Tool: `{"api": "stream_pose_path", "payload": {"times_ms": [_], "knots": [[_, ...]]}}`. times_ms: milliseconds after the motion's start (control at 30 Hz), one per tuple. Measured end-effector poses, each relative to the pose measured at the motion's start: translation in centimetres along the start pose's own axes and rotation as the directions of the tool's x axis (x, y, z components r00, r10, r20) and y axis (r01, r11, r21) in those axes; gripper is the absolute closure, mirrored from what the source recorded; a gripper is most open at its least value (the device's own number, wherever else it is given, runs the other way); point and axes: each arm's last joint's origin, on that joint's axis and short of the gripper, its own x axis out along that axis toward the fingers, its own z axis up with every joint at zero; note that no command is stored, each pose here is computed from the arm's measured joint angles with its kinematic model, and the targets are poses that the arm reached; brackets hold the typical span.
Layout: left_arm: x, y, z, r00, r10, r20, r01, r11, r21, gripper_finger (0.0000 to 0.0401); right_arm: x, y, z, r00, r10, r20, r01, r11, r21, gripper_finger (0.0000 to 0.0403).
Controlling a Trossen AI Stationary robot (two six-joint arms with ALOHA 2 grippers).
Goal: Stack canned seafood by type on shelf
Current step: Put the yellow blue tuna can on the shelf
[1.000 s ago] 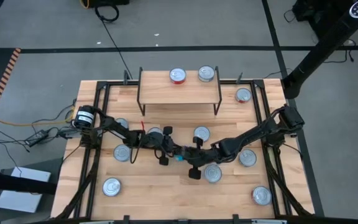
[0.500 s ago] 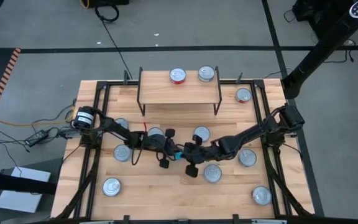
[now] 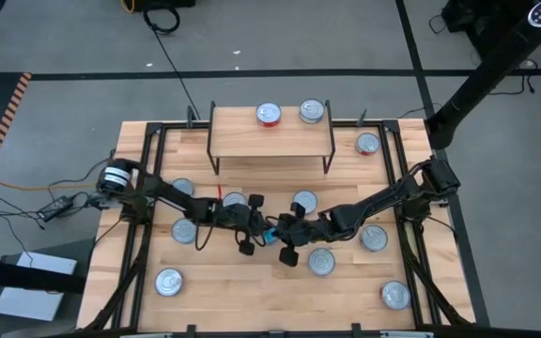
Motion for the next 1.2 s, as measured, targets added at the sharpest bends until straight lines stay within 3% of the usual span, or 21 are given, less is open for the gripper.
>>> {"api": "stream_pose_path", "payload": {"times_ms": [200, 367, 600, 900, 1200], "knots": [[-2.9, 0.5, 1.4, 0.994, 0.084, -0.069, -0.088, 0.994, -0.059, 0.04, 0.0, 0.0, 0.0, 1.0, 0.0, -0.001, 0.0, 1.0, 0.008, 0.0396], [-4.5, 0.1, 1.8, 0.993, 0.017, -0.113, -0.038, 0.98, -0.194, 0.0384, 0.0, 0.0, 0.0, 1.0, 0.001, -0.001, -0.001, 1.0, 0.003, 0.0396], [-5.0, -1.9, 1.7, 0.988, -0.055, -0.141, 0.011, 0.956, -0.293, 0.0306, 0.1, -0.1, 0.0, 1.0, -0.013, 0.004, 0.013, 1.0, -0.021, 0.0396], [-4.9, -2.7, 2.2, 0.995, 0.006, -0.099, -0.046, 0.913, -0.406, 0.0193, 0.1, -0.3, 0.1, 1.0, -0.017, 0.004, 0.017, 1.0, -0.023, 0.0396], [-3.5, -3.1, 2.0, 0.998, 0.03, -0.052, -0.05, 0.895, -0.444, 0.0149, 0.1, -0.3, 0.1, 1.0, -0.016, 0.005, 0.016, 0.999, -0.032, 0.0396]]}}
